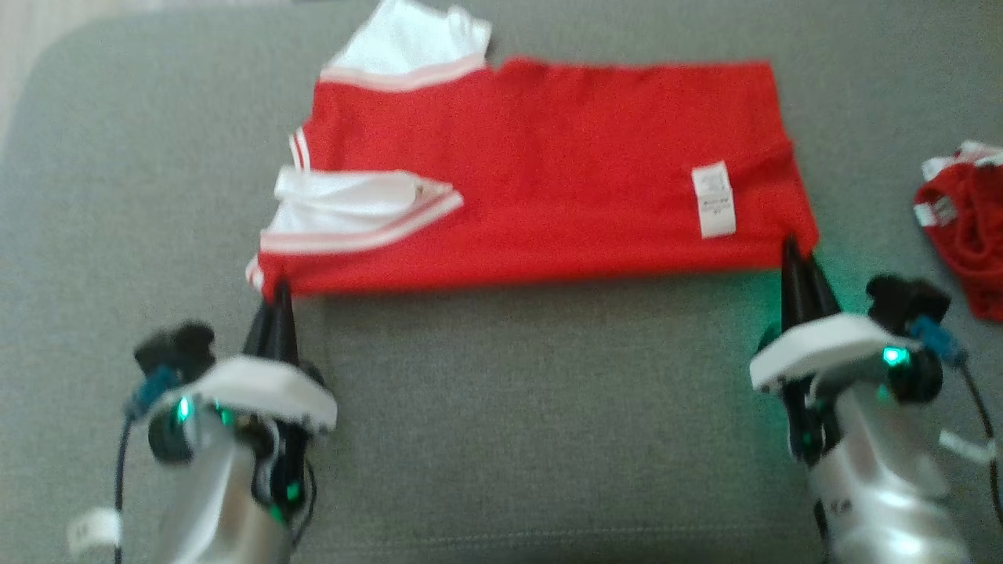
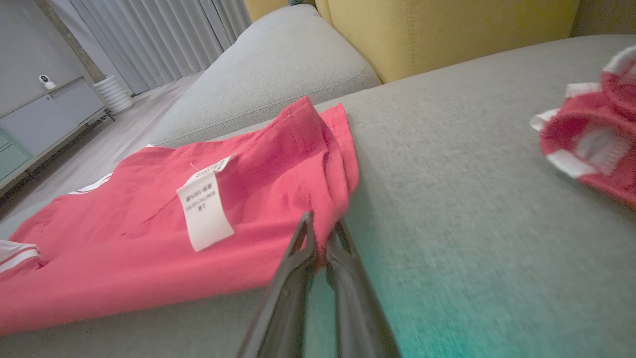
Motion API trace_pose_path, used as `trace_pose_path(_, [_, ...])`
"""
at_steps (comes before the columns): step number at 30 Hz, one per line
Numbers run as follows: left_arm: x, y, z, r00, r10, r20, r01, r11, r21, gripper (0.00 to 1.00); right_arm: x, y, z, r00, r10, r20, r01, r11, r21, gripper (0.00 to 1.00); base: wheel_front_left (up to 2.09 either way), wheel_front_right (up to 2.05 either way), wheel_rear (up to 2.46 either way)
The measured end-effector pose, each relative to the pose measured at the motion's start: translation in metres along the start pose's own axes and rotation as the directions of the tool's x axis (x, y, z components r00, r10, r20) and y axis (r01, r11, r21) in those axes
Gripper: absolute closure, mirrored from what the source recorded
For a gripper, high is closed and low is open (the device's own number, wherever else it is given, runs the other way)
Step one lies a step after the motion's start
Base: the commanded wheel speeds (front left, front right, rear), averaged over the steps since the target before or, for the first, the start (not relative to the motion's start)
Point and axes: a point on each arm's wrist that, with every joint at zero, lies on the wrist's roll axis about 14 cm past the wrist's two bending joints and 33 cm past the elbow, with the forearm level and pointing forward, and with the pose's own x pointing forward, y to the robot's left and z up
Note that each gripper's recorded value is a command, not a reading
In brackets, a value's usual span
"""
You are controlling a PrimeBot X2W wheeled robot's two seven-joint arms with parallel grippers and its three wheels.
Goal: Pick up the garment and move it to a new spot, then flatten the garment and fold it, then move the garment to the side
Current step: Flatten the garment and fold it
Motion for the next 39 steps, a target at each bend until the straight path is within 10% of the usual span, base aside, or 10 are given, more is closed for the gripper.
trace_pose_path(13, [-0.089, 0.009, -0.028, 0.998, 0.047, -0.029, -0.046, 0.998, 0.039, 0.96, -0.077, -0.014, -0.036, 0.997, -0.048, -0.06, 0.05, 0.998, 0.036, 1.0, 0.0, 0.0, 0.0])
trace_pose_path(14, [-0.092, 0.009, -0.03, 0.998, 0.053, -0.032, -0.052, 0.998, 0.042, 0.53, -0.079, -0.016, -0.039, 0.996, -0.056, -0.068, 0.06, 0.997, 0.044, 0.67, 0.0, 0.0, 0.0])
trace_pose_path(15, [-0.093, 0.009, -0.03, 0.998, 0.057, -0.03, -0.055, 0.997, 0.054, 0.0, -0.081, -0.018, -0.043, 0.995, -0.062, -0.079, 0.066, 0.997, 0.046, 0.0, 0.0, 0.0, 0.0])
trace_pose_path(29, [-0.001, -0.01, 0.041, 0.992, -0.112, 0.056, 0.083, 0.923, 0.377, 0.0, 0.009, -0.007, 0.03, 1.0, 0.004, 0.003, -0.004, 0.995, -0.104, 0.0, 0.0, 0.0, 0.0])
trace_pose_path(39, [0.083, -0.039, 0.075, 0.977, -0.203, -0.071, 0.211, 0.836, 0.506, 0.0, 0.067, -0.019, 0.021, 0.983, -0.017, -0.184, -0.029, 0.97, -0.241, 0.0, 0.0, 0.0, 0.0])
